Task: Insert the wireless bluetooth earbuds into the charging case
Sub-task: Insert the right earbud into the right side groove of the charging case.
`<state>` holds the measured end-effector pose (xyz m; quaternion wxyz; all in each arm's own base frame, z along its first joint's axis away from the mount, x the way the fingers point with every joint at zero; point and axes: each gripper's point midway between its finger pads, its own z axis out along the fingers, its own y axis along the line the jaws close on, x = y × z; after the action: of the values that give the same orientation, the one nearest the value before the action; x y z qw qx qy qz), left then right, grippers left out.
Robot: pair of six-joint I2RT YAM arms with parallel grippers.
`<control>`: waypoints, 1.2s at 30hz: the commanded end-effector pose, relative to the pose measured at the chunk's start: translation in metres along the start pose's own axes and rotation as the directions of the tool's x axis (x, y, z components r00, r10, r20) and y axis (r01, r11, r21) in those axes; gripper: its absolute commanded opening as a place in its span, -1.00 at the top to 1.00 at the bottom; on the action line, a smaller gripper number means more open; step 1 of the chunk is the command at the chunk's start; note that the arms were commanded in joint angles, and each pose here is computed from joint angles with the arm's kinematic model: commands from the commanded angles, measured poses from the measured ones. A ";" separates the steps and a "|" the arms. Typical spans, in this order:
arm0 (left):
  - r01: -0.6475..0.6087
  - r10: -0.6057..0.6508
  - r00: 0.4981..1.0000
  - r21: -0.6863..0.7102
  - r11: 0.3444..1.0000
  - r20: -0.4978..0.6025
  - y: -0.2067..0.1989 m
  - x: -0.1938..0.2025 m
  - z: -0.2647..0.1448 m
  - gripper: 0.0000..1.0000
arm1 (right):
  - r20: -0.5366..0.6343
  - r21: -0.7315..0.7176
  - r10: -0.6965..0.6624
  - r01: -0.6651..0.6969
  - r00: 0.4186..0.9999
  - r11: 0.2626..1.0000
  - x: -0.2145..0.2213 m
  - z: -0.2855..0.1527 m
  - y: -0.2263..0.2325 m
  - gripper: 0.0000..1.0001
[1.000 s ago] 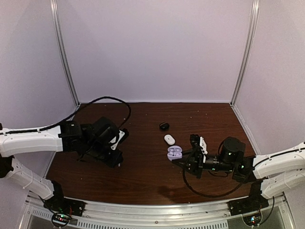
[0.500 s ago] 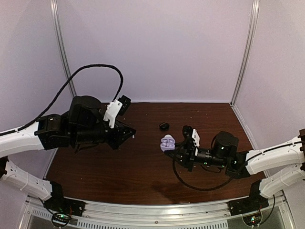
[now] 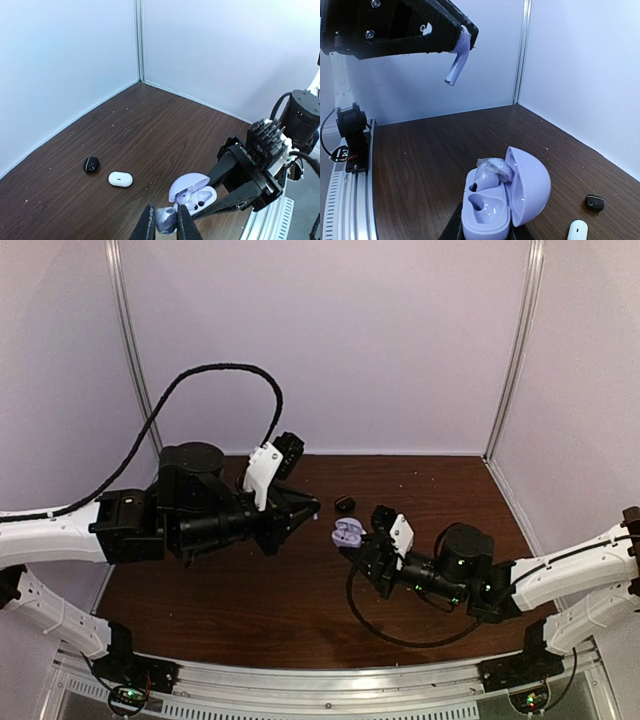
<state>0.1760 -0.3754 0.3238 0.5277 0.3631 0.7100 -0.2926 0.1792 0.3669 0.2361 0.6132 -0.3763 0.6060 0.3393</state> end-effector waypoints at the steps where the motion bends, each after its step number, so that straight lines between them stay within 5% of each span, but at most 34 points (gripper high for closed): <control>1: -0.036 0.030 0.987 0.036 0.999 0.156 -0.012 -0.037 0.005 0.82 | 0.049 0.112 -0.078 0.072 0.996 0.991 -0.012 0.000 -0.012 1.00; 11: -0.072 0.055 0.977 0.078 0.994 0.205 -0.025 -0.039 0.022 0.83 | 0.096 0.173 -0.075 0.057 0.993 0.983 -0.028 0.007 -0.019 1.00; 36: -0.112 0.107 0.986 0.034 0.993 0.131 -0.021 -0.009 0.044 0.83 | 0.180 0.176 0.021 -0.053 0.983 0.983 -0.058 0.010 -0.015 1.00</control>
<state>0.1808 -0.4217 0.3238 0.5703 0.3941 0.6509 -0.3095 0.1950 0.3715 0.2747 0.6788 -0.3009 0.5920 0.3134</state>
